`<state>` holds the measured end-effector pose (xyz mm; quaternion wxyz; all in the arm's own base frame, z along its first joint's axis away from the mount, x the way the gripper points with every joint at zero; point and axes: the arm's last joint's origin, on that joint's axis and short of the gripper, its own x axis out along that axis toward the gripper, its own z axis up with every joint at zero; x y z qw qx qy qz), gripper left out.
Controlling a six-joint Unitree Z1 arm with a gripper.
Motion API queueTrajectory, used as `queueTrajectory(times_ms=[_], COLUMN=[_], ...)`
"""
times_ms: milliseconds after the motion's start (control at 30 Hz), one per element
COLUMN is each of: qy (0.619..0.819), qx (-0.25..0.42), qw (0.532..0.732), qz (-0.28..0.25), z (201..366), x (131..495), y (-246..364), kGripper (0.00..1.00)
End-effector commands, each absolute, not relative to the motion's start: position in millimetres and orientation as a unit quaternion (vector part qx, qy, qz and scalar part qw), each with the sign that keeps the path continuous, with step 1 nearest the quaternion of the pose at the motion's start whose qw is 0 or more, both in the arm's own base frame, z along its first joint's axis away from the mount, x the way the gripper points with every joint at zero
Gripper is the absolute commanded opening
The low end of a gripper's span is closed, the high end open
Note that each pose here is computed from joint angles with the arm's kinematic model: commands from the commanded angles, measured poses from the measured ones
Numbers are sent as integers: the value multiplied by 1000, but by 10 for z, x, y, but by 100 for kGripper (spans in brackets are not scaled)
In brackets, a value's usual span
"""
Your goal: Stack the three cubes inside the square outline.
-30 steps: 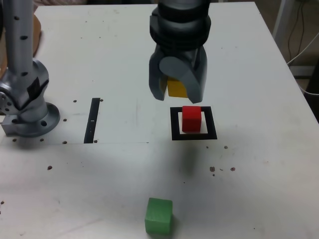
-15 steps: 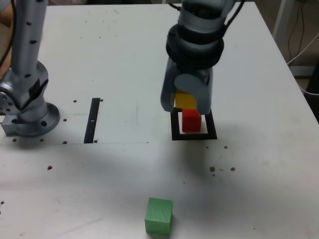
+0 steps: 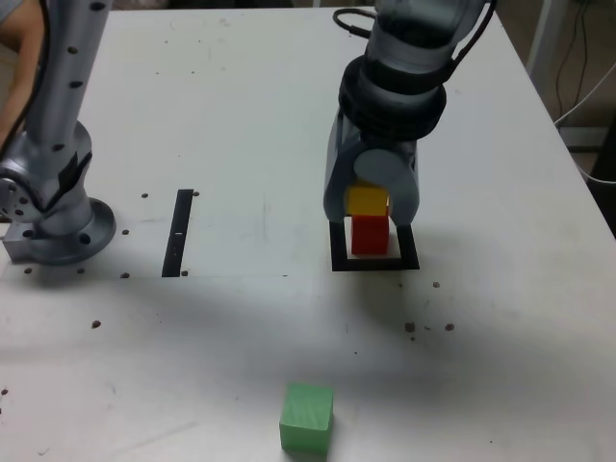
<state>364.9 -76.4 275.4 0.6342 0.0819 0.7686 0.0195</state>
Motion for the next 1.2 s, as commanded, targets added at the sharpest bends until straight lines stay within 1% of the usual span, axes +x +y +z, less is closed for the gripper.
queueTrajectory(times_ms=[0,500,633,867,1000,1167], qy=[770,774,769,753,753,757], qx=[76,53,52,50,49,47], qw=[633,631,637,656,657,652], qz=[18,1,1,2,3,6], z=[2737,2698,2662,2628,2641,2621], x=[3674,3691,3657,3586,3583,3586], y=[-732,-610,-604,-590,-575,-543], kGripper=[7,8,10,10,10,10])
